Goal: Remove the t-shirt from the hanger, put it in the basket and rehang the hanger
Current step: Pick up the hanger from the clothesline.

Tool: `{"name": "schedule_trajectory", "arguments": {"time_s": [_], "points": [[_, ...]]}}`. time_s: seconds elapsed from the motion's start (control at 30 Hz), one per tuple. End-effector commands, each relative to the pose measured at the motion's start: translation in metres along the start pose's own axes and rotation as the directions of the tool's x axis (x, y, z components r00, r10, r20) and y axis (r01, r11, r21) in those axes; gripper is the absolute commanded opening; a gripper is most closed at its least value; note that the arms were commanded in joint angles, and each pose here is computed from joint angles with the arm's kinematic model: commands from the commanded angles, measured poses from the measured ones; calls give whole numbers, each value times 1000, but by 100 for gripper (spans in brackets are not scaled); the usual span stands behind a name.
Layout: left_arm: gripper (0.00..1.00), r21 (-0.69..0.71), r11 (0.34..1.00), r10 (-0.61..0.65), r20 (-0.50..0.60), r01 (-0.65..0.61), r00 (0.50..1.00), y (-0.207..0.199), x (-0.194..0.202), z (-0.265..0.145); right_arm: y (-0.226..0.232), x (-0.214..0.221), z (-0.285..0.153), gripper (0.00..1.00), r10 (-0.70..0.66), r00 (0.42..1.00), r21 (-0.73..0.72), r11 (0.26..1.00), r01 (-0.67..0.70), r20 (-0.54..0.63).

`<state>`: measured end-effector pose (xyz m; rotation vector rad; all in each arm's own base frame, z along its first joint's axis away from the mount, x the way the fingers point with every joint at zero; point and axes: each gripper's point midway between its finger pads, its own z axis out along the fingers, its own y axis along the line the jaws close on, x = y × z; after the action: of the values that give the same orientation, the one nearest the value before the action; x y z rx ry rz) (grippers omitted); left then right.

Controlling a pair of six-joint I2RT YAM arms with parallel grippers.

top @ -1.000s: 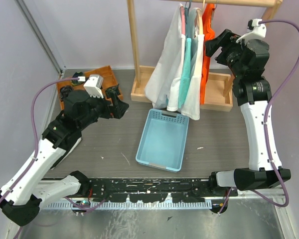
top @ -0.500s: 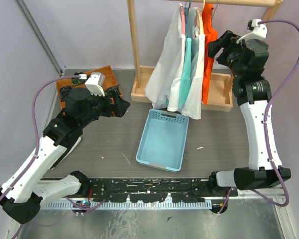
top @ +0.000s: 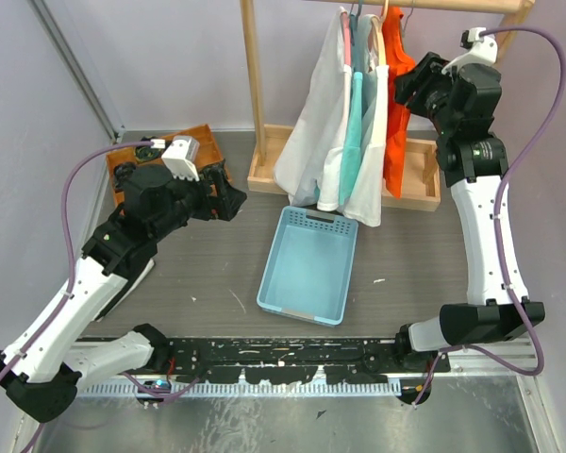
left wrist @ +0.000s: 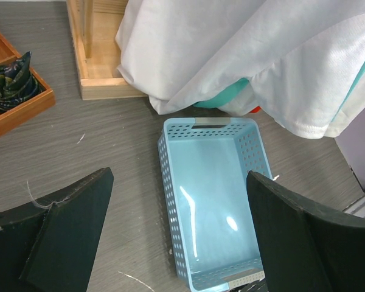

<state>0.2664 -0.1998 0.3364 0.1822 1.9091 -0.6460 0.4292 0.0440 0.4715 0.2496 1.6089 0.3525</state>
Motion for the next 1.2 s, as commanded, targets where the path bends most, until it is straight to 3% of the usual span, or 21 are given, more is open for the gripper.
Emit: {"name": "schedule_trajectory", "arguments": {"time_s": [0.0,0.13,0.8,1.17], "points": [[98,23,1000,8,45,-9,999,-8,-16,-4,12,-28,-6,57,-17,997,-39,999,20,72],[98,26,1000,7,49,-8,999,-8,-16,-5,12,-29,-6,53,-27,997,-36,999,30,77],[98,58,998,-4,41,2,999,-14,-12,-6,16,-47,-10,1,-54,986,-47,997,62,157],[98,62,998,-5,54,2,999,-14,-14,-11,14,-72,-28,1,-85,958,-16,996,93,274]]}}
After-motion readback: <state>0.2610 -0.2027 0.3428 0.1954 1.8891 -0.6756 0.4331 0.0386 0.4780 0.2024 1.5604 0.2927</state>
